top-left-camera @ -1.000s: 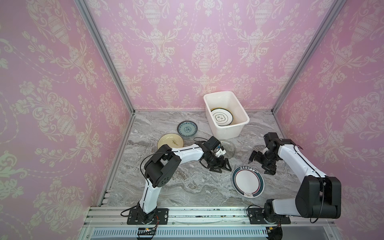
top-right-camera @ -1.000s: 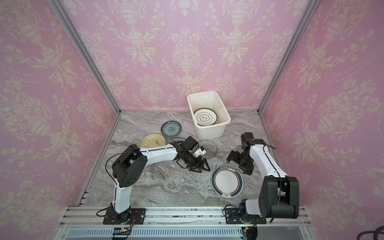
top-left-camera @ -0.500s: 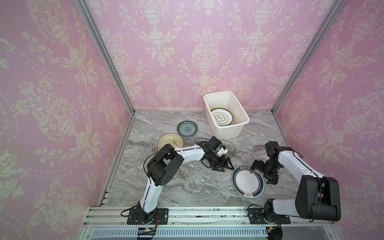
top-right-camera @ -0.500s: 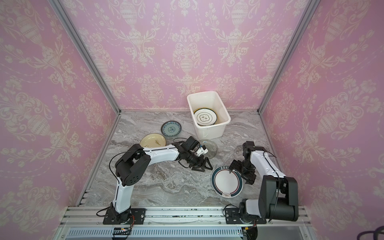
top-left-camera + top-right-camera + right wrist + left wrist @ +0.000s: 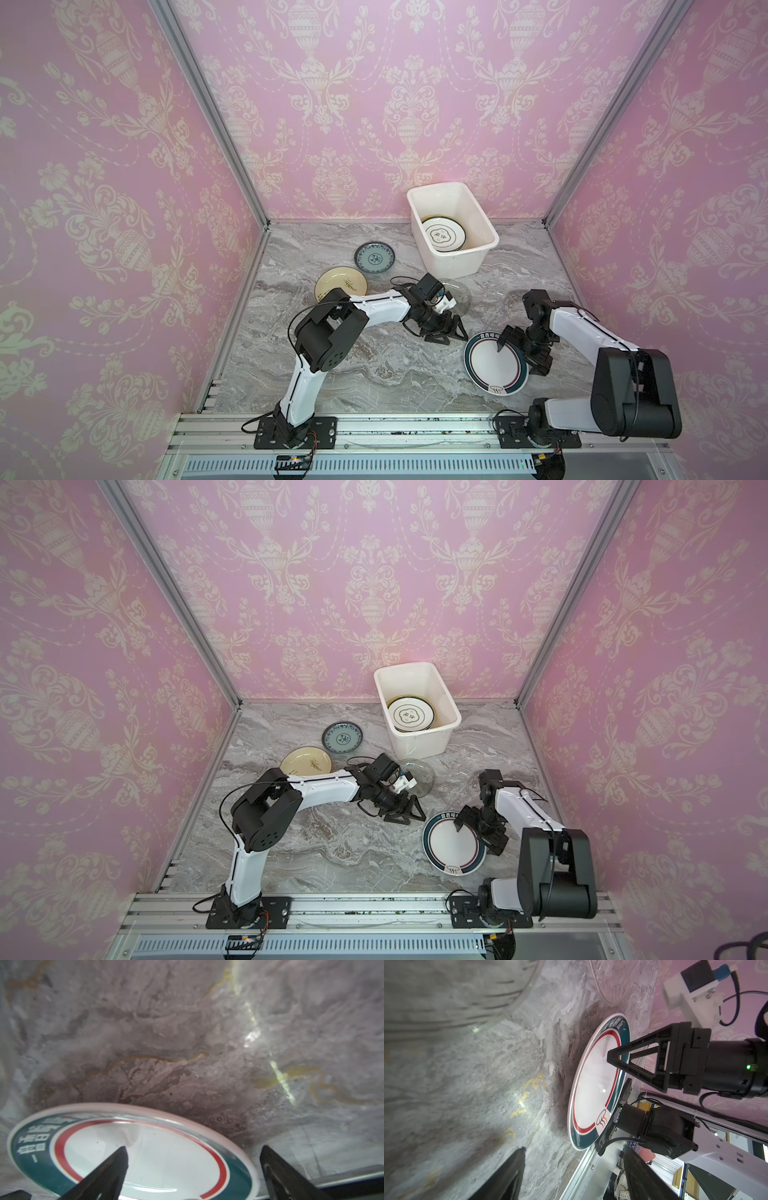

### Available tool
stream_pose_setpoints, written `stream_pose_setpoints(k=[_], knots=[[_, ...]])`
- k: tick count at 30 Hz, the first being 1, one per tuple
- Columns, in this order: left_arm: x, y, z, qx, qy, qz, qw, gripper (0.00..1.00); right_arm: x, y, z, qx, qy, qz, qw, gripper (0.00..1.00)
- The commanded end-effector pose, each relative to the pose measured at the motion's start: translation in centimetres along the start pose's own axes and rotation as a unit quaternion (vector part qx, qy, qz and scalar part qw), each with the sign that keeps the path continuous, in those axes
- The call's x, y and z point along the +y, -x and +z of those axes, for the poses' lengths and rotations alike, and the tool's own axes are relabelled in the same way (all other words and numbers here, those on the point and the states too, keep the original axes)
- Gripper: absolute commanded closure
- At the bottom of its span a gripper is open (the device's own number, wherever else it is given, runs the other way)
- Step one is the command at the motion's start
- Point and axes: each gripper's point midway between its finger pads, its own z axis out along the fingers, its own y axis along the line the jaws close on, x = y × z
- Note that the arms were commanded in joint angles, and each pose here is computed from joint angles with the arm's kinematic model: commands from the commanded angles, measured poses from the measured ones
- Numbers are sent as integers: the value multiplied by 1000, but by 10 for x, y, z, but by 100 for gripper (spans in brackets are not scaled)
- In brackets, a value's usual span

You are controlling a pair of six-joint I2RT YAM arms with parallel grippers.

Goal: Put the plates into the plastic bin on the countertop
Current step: 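Grasp the rim of the green-red rimmed plate with the right gripper, then tilt the plate upright with the right gripper while the left gripper grips its opposite rim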

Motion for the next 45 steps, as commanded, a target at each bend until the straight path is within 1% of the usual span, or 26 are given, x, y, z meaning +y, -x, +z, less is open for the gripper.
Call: stream_pose_setpoints(k=[1,3,6,7,11,15,19,22,24,28,32,36,39,42,45], knots=[[-9,1,-1,5,-14,4,1000,23,17,-3,6,14,32,-39,999,0],[-7,1,-2,3,-13,0,1000,23,28,-3,6,17,50,-56,997,1],[-2,-2,-6,0,-10,-7,1000,23,52,-6,7,30,93,-86,992,2],[-1,-3,-8,-1,-9,-9,1000,23,63,-9,8,39,112,-98,988,3],[11,-11,-14,-3,-2,-26,1000,26,96,-23,9,71,152,-148,975,8],[17,-11,-20,-16,-10,-41,999,28,123,-34,7,86,176,-191,962,9],[22,-11,-21,-18,-9,-53,998,36,136,-42,10,102,175,-215,955,12],[24,-12,-21,-16,-7,-57,998,45,140,-45,12,107,172,-222,954,13],[24,-14,-22,-14,-5,-58,998,52,141,-45,12,106,171,-224,954,13],[27,-19,-27,-12,9,-58,998,65,140,-42,9,98,166,-222,956,13],[30,-22,-36,-14,22,-58,998,75,142,-38,5,86,162,-218,959,13],[32,-20,-51,-21,31,-60,997,85,146,-30,-8,62,158,-224,960,11],[32,-18,-69,-31,40,-61,997,89,152,-23,-31,32,164,-237,957,11],[27,-16,-92,-42,47,-59,996,93,157,-20,-59,0,177,-254,951,11],[12,-15,-121,-56,48,-36,997,95,159,-20,-90,-41,192,-270,943,11]])
